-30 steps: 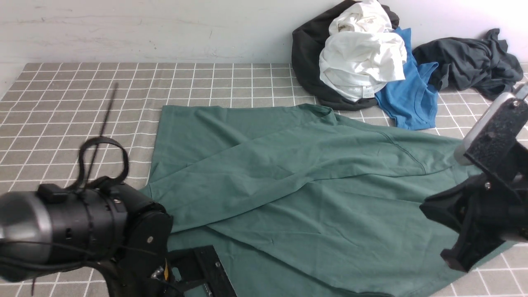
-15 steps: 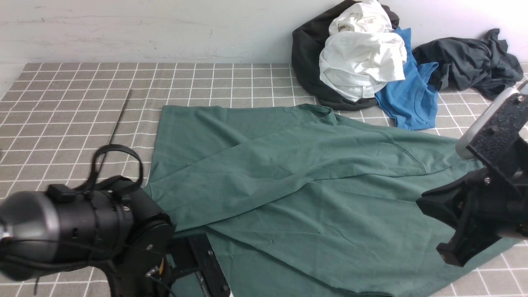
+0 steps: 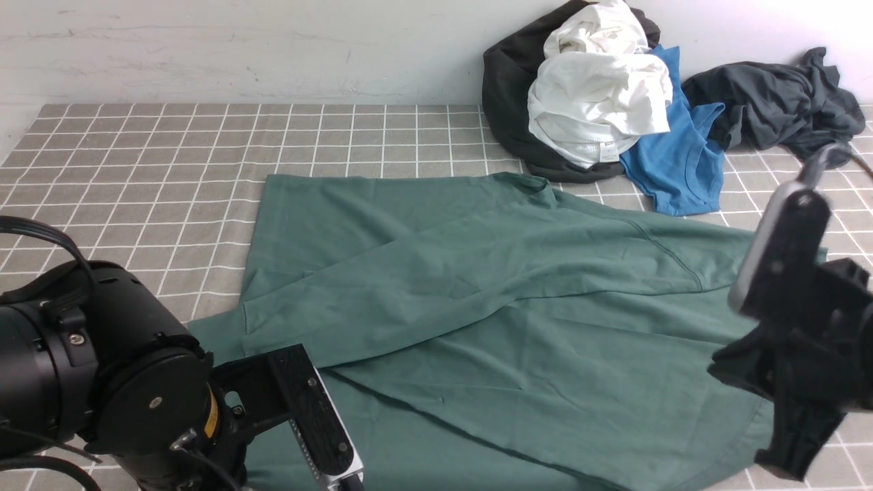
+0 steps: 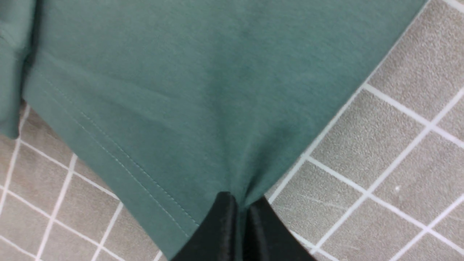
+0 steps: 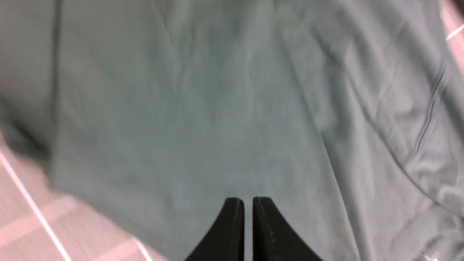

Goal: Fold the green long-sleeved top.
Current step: Use both arms simultaneously to clamp the lower edge of the clothing fabric, then use both arms to drag the lower edge of the fabric forward and fold it over the upper edge

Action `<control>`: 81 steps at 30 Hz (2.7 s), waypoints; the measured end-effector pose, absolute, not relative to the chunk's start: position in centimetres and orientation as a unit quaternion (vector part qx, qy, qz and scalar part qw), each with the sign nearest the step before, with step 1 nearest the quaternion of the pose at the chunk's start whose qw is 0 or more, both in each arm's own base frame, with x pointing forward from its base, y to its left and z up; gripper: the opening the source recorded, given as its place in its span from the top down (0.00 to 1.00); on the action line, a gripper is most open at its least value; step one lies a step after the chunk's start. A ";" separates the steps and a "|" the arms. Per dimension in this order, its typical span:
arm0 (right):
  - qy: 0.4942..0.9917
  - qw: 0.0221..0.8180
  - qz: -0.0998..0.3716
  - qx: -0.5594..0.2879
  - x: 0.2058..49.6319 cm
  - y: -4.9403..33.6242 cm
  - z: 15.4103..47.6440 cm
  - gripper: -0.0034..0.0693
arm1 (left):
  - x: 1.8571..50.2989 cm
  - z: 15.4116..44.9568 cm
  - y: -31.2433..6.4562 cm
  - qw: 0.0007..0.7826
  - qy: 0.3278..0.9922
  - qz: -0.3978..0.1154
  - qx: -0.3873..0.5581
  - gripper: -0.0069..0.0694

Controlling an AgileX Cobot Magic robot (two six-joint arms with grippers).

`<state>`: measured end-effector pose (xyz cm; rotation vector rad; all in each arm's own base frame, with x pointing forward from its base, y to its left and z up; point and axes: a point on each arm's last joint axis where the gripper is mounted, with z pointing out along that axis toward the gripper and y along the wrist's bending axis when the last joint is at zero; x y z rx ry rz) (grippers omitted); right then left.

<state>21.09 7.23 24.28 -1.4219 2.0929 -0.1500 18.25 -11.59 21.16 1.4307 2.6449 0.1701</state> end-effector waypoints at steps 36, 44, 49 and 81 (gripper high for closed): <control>0.845 0.148 -0.159 -0.489 26.4 2.0 16.9 0.95 | 17.4 23.6 -10.5 0.121 0.908 0.043 0.398 0.91; 0.894 0.161 -0.135 -0.395 24.9 2.7 20.9 0.96 | 18.1 26.3 -6.6 0.173 0.944 0.043 0.276 0.89; 0.879 0.228 -0.147 -0.391 28.4 3.5 23.3 0.96 | 24.4 29.1 -5.8 0.217 0.956 0.027 0.198 0.89; 0.924 0.305 -0.046 -0.226 46.3 8.6 22.9 0.66 | 50.9 25.5 -5.8 0.272 0.950 0.108 0.108 0.39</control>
